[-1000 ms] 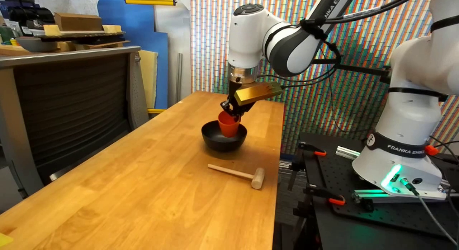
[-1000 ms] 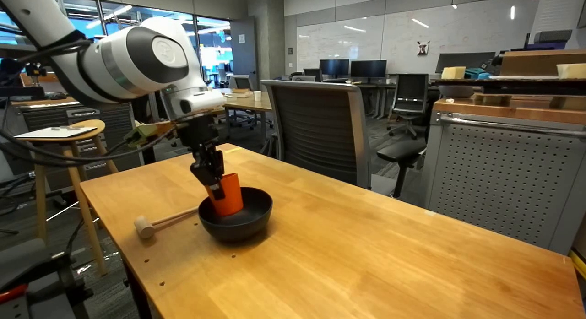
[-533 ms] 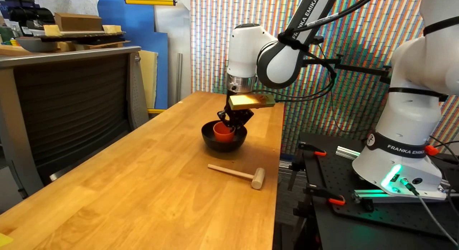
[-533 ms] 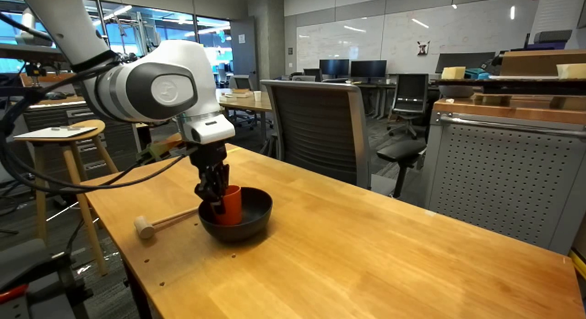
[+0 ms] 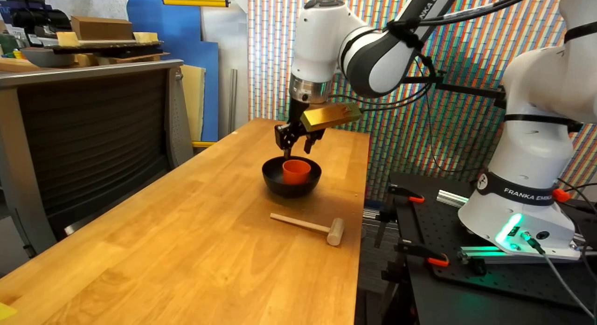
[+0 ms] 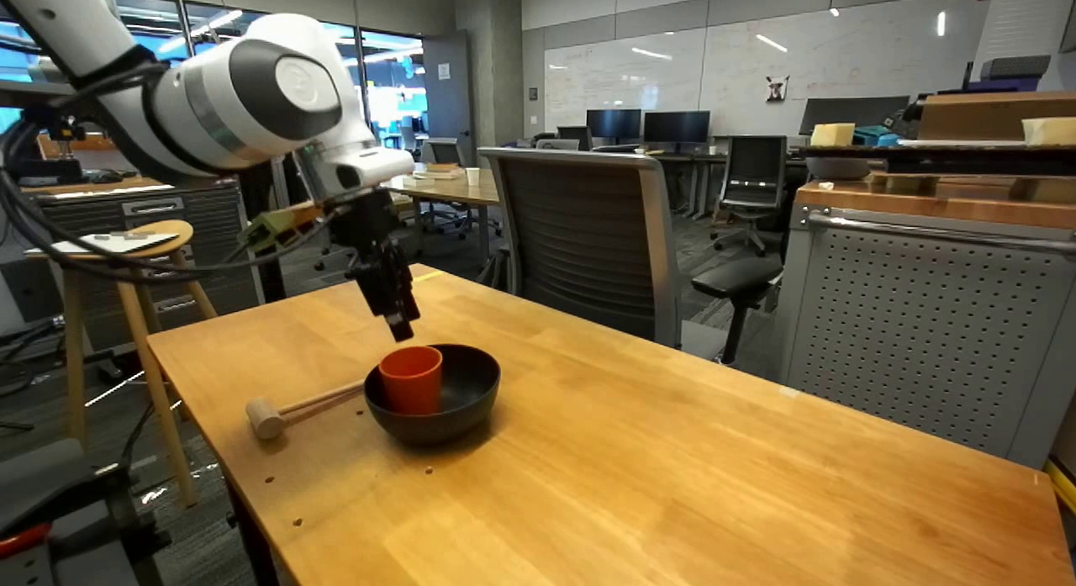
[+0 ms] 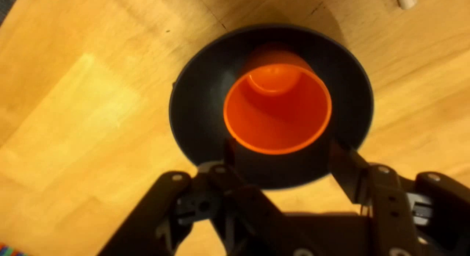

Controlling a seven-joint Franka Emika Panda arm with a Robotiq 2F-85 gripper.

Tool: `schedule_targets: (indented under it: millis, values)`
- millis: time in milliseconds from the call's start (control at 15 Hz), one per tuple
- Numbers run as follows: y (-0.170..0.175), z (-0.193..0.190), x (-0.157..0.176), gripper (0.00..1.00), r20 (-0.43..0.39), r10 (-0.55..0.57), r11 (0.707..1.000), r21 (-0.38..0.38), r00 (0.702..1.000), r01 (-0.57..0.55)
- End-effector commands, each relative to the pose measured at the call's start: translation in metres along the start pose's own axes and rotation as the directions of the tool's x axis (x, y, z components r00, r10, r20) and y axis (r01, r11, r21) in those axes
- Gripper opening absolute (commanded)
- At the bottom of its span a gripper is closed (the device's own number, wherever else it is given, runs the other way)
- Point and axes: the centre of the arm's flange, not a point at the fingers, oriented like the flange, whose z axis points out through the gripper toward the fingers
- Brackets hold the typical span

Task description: Pick up the orange cup and put it in the black bowl.

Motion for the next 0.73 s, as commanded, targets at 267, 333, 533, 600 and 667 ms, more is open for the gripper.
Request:
schedule_targets:
  millis: [267, 333, 533, 600, 667]
  values:
    - [-0.024, -0.188, -0.023, 1.00, -0.117, -0.340, 0.930, 0.108, 0.933, 0.352]
    - [-0.026, -0.206, -0.036, 1.00, -0.096, -0.379, 0.911, 0.140, 0.921, 0.389]
    - [-0.042, -0.192, -0.059, 1.00, -0.072, -0.390, 0.901, 0.177, 0.918, 0.396]
    - [-0.042, -0.205, -0.067, 1.00, -0.073, -0.404, 0.891, 0.194, 0.912, 0.411]
    - [-0.040, -0.207, -0.068, 1.00, -0.082, -0.402, 0.893, 0.187, 0.912, 0.410]
